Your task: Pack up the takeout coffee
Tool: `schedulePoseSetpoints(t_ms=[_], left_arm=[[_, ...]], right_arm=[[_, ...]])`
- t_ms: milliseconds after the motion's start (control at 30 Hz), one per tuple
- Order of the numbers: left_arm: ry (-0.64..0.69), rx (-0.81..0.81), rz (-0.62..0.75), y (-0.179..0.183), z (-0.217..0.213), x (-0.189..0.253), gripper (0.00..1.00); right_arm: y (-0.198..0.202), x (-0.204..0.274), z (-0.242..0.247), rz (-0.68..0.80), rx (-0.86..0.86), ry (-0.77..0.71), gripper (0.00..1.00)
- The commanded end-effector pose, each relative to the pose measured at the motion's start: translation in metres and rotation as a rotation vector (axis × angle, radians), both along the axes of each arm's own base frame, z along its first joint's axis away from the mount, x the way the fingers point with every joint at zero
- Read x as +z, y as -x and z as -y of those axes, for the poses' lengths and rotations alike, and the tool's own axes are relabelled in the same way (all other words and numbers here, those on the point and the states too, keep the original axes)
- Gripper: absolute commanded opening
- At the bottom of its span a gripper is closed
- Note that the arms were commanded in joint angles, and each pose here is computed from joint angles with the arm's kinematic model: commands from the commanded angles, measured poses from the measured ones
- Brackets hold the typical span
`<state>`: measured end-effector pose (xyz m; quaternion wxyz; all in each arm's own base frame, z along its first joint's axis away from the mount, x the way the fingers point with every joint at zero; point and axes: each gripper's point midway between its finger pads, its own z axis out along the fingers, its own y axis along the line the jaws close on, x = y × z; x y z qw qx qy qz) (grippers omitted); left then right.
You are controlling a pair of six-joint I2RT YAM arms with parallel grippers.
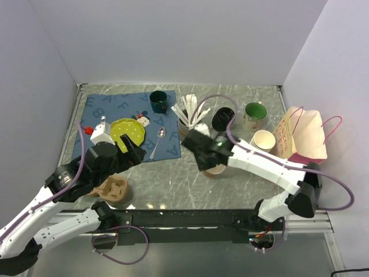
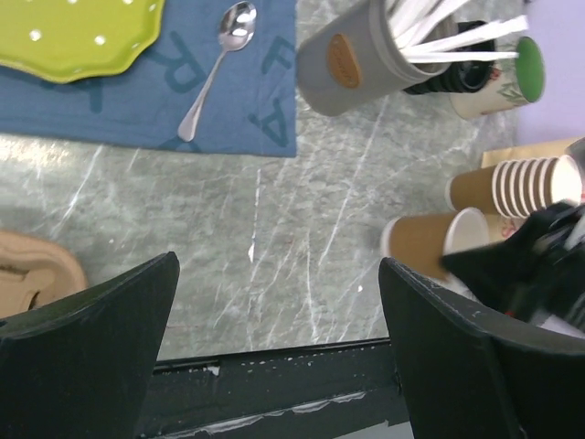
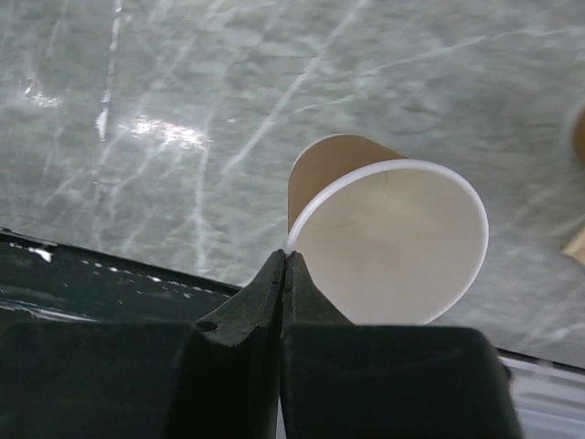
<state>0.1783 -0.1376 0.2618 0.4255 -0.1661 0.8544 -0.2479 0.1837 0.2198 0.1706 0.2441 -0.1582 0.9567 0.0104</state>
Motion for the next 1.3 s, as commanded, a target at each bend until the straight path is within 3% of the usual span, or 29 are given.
schedulePoseSetpoints(t_ms=[0, 233, 367, 633, 867, 1033, 1267], left_arm=[[-0.012, 0.086, -0.047, -0.001, -0.01, -0.01, 0.98], [-0.032, 0.163, -0.071, -0.001, -0.023, -0.008, 0.97], [0.007, 0.174, -0.068, 0.004, -0.026, -0.003, 0.97], [0.071, 0.178, -0.062, 0.012, -0.03, -0.007, 0.97], [0.064, 0.111, -0.052, 0.013, -0.021, -0.011, 0.97], [0.024, 0.033, -0.032, 0.011, -0.011, -0.004, 0.97], [0.107, -0.284, 0.022, 0.024, 0.042, 0.02, 0.97]], right_arm=[[-0.001, -0.011, -0.041, 0.058, -0.099, -0.082, 0.0], [0.017, -0.047, -0.064, 0.019, -0.064, -0.026, 0.02], [0.019, -0.048, -0.07, 0.01, -0.063, -0.035, 0.1], [0.025, -0.037, -0.065, -0.003, -0.042, -0.04, 0.25], [0.026, 0.009, -0.066, 0.027, -0.01, -0.138, 0.34], [0.009, 0.034, -0.036, 0.086, -0.055, -0.118, 0.36], [-0.066, 0.055, 0.054, 0.192, -0.283, -0.172, 0.37]])
